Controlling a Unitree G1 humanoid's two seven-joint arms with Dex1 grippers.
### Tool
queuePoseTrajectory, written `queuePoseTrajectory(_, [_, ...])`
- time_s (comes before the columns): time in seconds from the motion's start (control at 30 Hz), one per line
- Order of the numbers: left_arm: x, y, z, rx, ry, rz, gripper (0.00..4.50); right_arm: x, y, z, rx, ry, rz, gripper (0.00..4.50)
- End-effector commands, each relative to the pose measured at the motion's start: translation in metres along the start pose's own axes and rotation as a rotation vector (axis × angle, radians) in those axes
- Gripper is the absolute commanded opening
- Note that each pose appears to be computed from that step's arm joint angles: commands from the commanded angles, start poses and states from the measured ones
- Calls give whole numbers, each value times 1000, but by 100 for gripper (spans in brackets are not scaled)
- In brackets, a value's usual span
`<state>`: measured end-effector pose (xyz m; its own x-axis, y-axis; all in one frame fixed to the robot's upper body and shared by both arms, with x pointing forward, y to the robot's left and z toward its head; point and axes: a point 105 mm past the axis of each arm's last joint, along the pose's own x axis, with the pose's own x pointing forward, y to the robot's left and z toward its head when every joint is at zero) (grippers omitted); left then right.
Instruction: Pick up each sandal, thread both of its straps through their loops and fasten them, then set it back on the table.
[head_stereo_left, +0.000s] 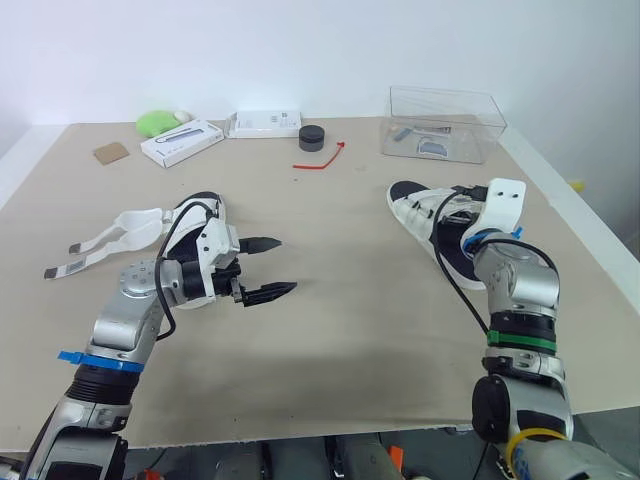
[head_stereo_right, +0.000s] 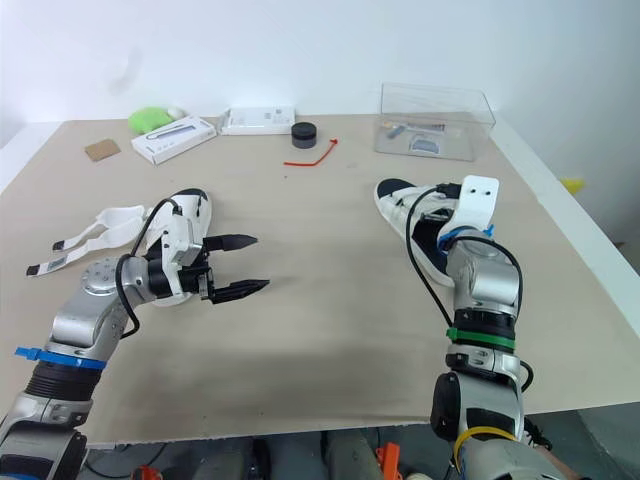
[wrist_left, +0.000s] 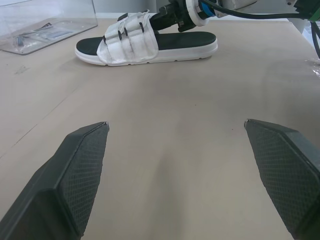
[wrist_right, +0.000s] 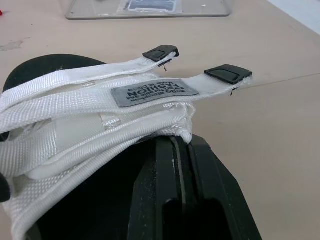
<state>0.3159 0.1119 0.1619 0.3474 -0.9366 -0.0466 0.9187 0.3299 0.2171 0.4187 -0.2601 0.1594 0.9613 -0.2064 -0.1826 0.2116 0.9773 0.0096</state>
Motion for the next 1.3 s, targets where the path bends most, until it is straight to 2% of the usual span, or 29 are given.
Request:
queuePoseTrajectory(0.03, [1, -3, 10, 47, -20, -13, 450, -6, 1, 29, -35, -116, 23, 72])
queuePoseTrajectory(0.07, [2, -3, 9, 47, -19, -13, 450, -6, 3, 30, -37, -118, 34, 104])
queuePoseTrajectory(0.17, [2, -3, 8, 48, -16, -14, 450, -9, 11, 33, -51, -120, 73, 254])
queuePoseTrajectory(0.2, [2, -4, 7, 49, -14, -14, 450, -12, 14, 34, -67, -112, 93, 277])
queuePoseTrajectory(0.3, [2, -5, 6, 50, -9, -14, 450, -24, 25, 30, -133, -58, 183, 430])
queuePoseTrajectory(0.33, [2, -5, 5, 51, -7, -13, 450, -30, 29, 27, -162, -34, 220, 446])
queuePoseTrajectory(0.53, [0, -3, 3, 52, 0, -4, 450, -63, 36, 20, -314, 60, 395, 446])
queuePoseTrajectory(0.63, [1, -2, 2, 51, -4, -1, 450, -84, 55, 26, -343, 50, 571, 446])
queuePoseTrajectory(0.77, [3, -1, 5, 49, -22, 5, 450, -136, 107, 52, -221, -91, 1048, 446])
queuePoseTrajectory(0.8, [3, 0, 5, 49, -22, 7, 450, -147, 112, 53, -179, -92, 1141, 446])
queuePoseTrajectory(0.87, [3, 2, 5, 48, -23, 20, 450, -168, 118, 46, -224, -129, 1327, 446])
queuePoseTrajectory(0.97, [2, 9, 6, 29, -30, 73, 450, -170, 120, 30, -330, -185, 1451, 446])
queuePoseTrajectory(1.17, [-6, 40, 5, 14, 0, 353, 450, -163, 134, 17, -453, -301, 1628, 446])
queuePoseTrajectory(1.3, [-17, 37, 8, 7, 10, 495, 450, -160, 144, 14, -481, -331, 1689, 446])
